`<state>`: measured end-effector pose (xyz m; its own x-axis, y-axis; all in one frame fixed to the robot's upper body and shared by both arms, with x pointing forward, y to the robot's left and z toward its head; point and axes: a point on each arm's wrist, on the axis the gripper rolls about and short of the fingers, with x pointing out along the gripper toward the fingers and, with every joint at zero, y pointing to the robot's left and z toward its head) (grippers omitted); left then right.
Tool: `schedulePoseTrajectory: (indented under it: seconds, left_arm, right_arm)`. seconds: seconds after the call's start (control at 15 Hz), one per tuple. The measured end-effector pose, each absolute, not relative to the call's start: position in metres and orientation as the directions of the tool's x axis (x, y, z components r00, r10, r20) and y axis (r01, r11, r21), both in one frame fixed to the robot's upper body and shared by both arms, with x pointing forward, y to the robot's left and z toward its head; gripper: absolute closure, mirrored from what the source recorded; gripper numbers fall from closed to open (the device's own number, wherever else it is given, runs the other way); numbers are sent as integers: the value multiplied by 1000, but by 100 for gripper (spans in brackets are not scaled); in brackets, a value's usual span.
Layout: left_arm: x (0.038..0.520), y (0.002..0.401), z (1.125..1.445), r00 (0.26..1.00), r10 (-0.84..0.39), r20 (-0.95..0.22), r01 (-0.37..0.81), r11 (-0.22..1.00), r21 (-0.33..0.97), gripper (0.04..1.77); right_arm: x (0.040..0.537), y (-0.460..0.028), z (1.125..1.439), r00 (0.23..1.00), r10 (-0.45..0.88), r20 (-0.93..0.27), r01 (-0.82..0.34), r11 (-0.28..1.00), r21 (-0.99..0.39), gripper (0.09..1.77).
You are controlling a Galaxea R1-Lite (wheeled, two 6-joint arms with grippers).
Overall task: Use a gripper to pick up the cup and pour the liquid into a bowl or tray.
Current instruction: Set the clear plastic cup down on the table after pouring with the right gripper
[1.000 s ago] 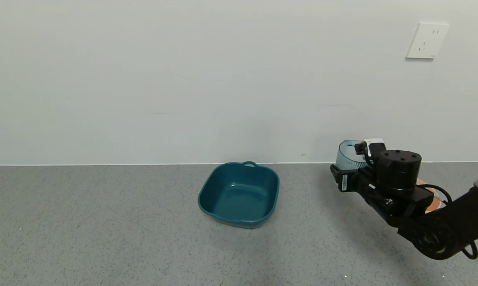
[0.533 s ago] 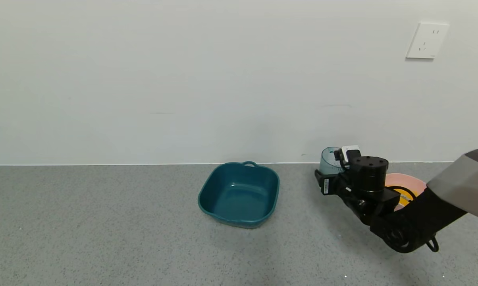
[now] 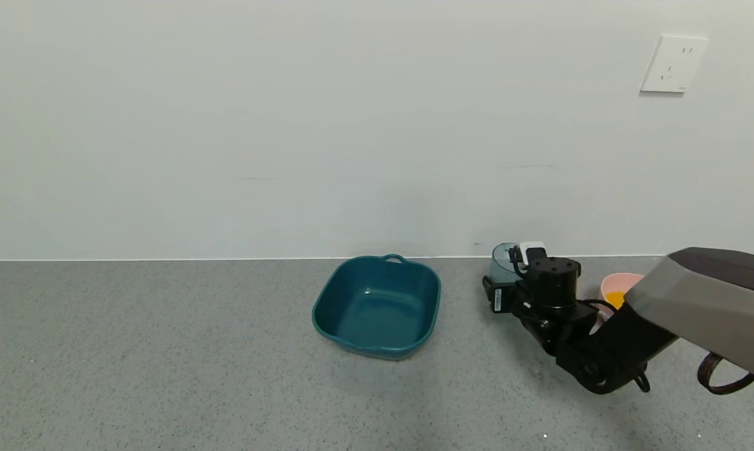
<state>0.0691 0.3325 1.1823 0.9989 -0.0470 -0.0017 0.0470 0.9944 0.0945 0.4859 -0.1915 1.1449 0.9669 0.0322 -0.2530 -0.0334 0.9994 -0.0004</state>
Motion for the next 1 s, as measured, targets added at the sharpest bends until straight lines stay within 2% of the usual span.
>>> schedulePoseTrajectory:
  seconds: [1.0]
  left_arm:
    - [69, 332, 1182, 999, -46, -2, 46, 994, 94, 9]
  right_arm:
    - [490, -190, 1128, 959, 32, -281, -36, 999, -9, 51]
